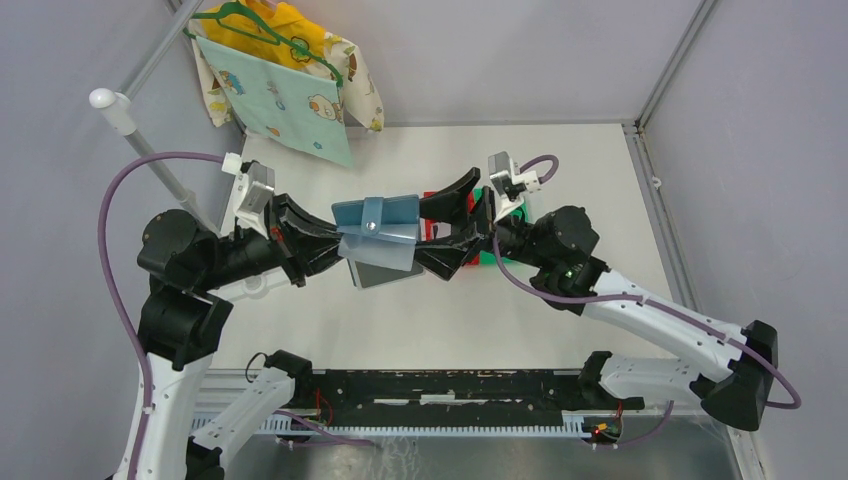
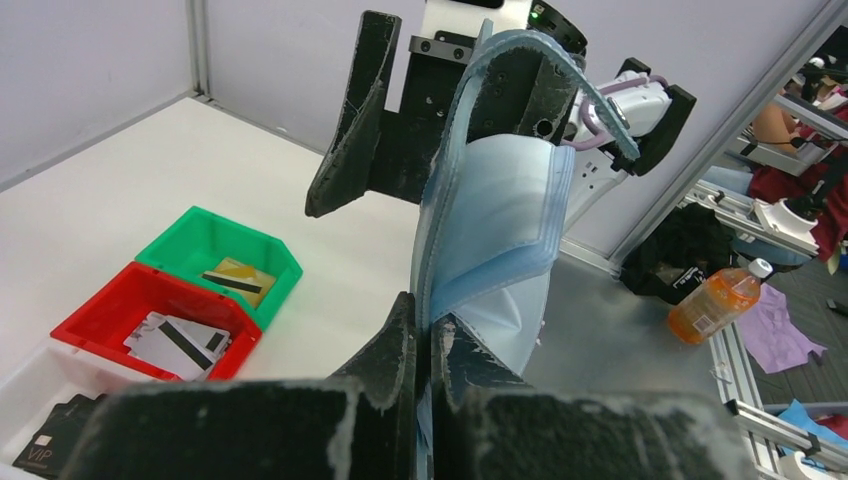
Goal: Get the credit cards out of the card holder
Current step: Open the card holder at the center of the board.
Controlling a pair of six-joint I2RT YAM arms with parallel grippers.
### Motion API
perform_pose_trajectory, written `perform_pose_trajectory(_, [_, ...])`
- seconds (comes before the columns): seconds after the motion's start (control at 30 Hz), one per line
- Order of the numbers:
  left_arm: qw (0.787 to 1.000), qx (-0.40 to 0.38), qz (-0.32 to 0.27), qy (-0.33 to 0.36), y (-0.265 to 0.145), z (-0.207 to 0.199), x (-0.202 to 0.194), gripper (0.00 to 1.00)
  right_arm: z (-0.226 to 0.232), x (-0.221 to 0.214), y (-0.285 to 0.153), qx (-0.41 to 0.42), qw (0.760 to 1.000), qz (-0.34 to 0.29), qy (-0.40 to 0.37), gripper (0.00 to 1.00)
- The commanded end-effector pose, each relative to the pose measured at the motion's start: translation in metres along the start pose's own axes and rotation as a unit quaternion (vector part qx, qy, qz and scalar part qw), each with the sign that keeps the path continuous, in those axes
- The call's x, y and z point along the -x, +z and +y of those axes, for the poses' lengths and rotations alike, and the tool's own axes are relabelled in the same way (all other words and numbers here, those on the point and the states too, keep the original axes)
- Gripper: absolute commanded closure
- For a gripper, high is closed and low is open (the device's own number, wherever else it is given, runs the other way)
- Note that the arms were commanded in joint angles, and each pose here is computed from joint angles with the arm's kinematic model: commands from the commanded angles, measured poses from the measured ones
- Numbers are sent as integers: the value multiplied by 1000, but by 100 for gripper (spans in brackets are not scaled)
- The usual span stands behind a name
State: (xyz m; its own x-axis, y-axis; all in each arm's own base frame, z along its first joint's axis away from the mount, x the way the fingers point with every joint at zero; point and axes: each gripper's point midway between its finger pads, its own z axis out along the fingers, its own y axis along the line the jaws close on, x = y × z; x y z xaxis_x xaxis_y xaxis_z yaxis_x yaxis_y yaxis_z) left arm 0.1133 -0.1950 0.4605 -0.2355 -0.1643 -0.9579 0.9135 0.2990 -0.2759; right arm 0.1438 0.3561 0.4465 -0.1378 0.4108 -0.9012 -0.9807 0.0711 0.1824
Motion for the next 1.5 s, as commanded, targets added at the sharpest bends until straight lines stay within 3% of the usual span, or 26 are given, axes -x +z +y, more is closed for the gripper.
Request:
perform_pose_trajectory(0.0, [999,-29,-14,5,-2,-17,13,98,37,49,12,86,993,-75,-5,23])
perform_pose_trajectory(0.23, [1000,-16,6,6,-3,-10,-1,98,41,61,15,99,989,-104,18,53])
perform_pose_trajectory(0.3, [1000,-13,11,9,-4,-8,-4,97,44,62,12,105,988,-111,24,56])
perform_pose_trajectory(0.4, [1000,2,18,7,-4,-1,-8,82,48,61,8,117,985,-119,31,61])
perform_pose_trajectory(0.53, [1000,9,17,14,-4,2,-8,80,50,60,10,128,983,-120,52,98])
perform_pose_trajectory(0.73, [998,44,2,41,-8,11,-5,81,38,48,17,91,989,-80,85,100])
perform_pose_trajectory(0.77, [998,47,2,46,-9,12,-6,73,35,48,17,79,991,-78,81,100])
perform_pose_trajectory(0.83, [997,58,2,58,-11,17,-9,41,26,45,16,50,993,-66,80,100])
perform_pose_trajectory(0.93, [995,47,10,88,-15,13,-17,33,20,40,15,30,994,-57,84,100])
perform_pose_trajectory(0.97, [995,40,11,93,-15,11,-18,36,19,36,16,29,994,-50,88,100])
perform_pose_trajectory(1.1, [995,24,15,100,-14,8,-21,64,22,25,19,43,993,-29,108,100])
perform_pose_trajectory(1.23, [993,24,18,110,-16,8,-24,77,25,17,18,48,992,-27,114,100])
perform_pose_trajectory(1.33, [993,6,30,112,-16,4,-30,97,28,10,19,59,992,-17,113,100])
perform_pose_trajectory(1.37, [993,-1,38,116,-16,3,-33,98,30,7,19,64,992,-13,108,97])
perform_pose_trajectory(1.47, [991,-11,55,119,-17,1,-36,98,32,-4,19,71,992,17,104,72])
